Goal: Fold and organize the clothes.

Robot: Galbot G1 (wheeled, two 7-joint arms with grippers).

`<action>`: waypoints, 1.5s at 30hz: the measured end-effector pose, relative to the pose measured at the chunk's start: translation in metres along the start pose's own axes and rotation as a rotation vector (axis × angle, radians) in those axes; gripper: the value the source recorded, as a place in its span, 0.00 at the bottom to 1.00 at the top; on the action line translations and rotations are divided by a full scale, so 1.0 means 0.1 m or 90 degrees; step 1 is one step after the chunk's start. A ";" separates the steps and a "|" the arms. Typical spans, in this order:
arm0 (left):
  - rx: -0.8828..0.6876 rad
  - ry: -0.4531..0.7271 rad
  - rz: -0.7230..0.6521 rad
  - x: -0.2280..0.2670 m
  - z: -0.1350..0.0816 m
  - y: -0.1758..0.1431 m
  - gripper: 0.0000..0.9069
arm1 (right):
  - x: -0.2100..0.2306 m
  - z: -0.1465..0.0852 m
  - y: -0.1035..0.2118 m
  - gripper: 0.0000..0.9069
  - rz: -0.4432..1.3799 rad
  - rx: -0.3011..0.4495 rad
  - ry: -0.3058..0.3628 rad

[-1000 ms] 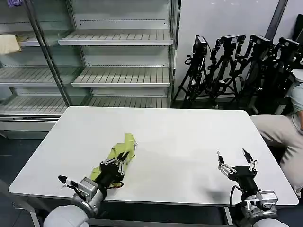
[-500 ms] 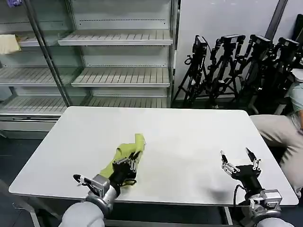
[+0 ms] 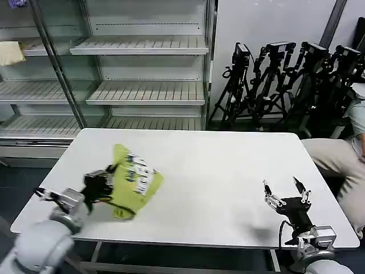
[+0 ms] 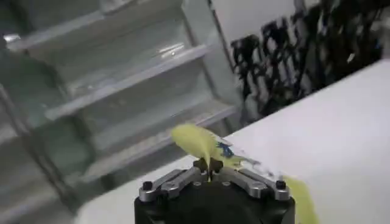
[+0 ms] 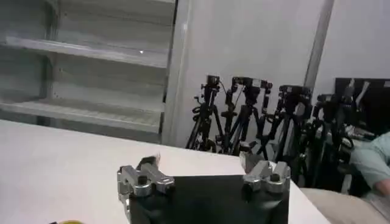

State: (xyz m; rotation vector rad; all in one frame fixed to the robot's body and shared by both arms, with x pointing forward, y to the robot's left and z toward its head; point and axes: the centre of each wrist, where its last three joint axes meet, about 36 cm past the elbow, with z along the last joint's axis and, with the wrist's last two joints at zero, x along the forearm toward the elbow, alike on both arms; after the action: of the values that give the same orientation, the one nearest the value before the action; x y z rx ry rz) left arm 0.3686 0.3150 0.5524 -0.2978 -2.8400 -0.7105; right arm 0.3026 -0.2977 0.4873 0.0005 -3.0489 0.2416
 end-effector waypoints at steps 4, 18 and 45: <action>-0.091 0.025 -0.029 0.07 0.01 0.42 0.00 | 0.00 0.03 -0.04 1.00 0.003 -0.002 0.001; -0.345 0.058 -0.053 0.26 -0.07 0.68 0.00 | 0.04 0.08 -0.13 1.00 0.009 0.000 0.003; -0.021 -0.033 0.114 -0.12 0.04 -1.48 0.01 | 0.00 -0.13 -0.23 1.00 0.025 0.035 -0.030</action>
State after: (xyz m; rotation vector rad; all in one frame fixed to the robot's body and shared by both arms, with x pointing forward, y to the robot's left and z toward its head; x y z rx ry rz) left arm 0.3441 0.1870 0.4802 -0.5764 -2.8056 -0.7221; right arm 0.3041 -0.3180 0.5032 -0.0500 -3.0909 0.3340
